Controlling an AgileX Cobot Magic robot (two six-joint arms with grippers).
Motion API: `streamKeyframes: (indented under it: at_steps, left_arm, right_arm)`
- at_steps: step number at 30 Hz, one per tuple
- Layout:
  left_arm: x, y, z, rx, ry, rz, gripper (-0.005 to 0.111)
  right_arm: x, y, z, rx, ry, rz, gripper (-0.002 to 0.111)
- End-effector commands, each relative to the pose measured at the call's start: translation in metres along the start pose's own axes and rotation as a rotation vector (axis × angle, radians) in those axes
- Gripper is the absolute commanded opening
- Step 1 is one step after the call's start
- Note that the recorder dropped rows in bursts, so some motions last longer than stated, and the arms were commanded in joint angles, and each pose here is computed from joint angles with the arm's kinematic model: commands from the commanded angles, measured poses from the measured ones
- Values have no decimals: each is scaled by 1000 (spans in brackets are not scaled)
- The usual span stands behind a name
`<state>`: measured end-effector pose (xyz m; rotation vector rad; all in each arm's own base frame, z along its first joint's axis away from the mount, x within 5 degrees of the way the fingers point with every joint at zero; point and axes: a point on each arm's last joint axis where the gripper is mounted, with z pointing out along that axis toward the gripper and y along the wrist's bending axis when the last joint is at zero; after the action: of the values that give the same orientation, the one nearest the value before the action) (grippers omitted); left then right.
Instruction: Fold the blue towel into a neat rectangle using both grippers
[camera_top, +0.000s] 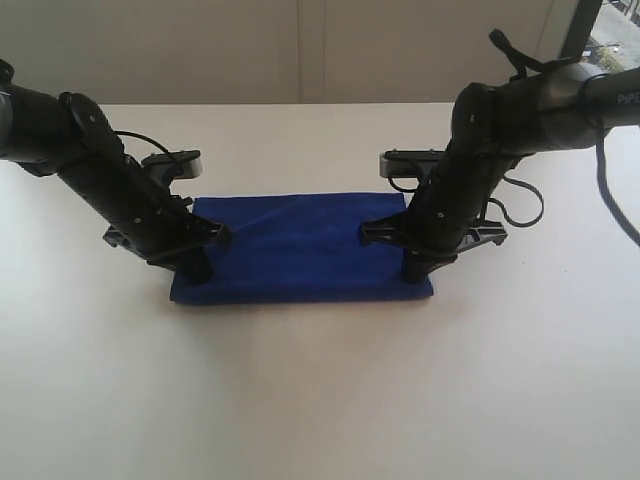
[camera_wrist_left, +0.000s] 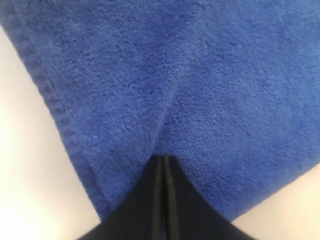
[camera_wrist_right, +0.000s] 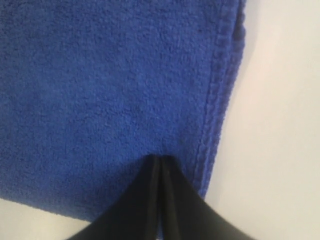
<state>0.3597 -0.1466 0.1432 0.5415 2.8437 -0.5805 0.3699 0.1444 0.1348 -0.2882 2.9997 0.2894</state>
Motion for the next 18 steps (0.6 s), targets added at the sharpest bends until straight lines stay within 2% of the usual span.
streamKeyframes:
  at_steps: [1, 6, 14, 16, 18]
  left_arm:
    - [2, 5, 3, -40, 1, 11, 0]
    - [-6, -6, -24, -31, -56, 41, 0]
    - [-13, -34, -88, 3, -141, 113, 0]
    - [-10, -38, -103, 4, -154, 102, 0]
    - [-4, -35, -115, -15, -129, 45, 0]
  right_arm:
    - [1, -6, 3, 29, 3, -12, 0]
    - [-5, -1, -21, 20, -101, -21, 0]
    - [-1, 10, -92, -10, -261, -21, 0]
    - [6, 12, -111, -16, -273, -27, 0]
    - [12, 12, -123, -18, -259, -30, 0]
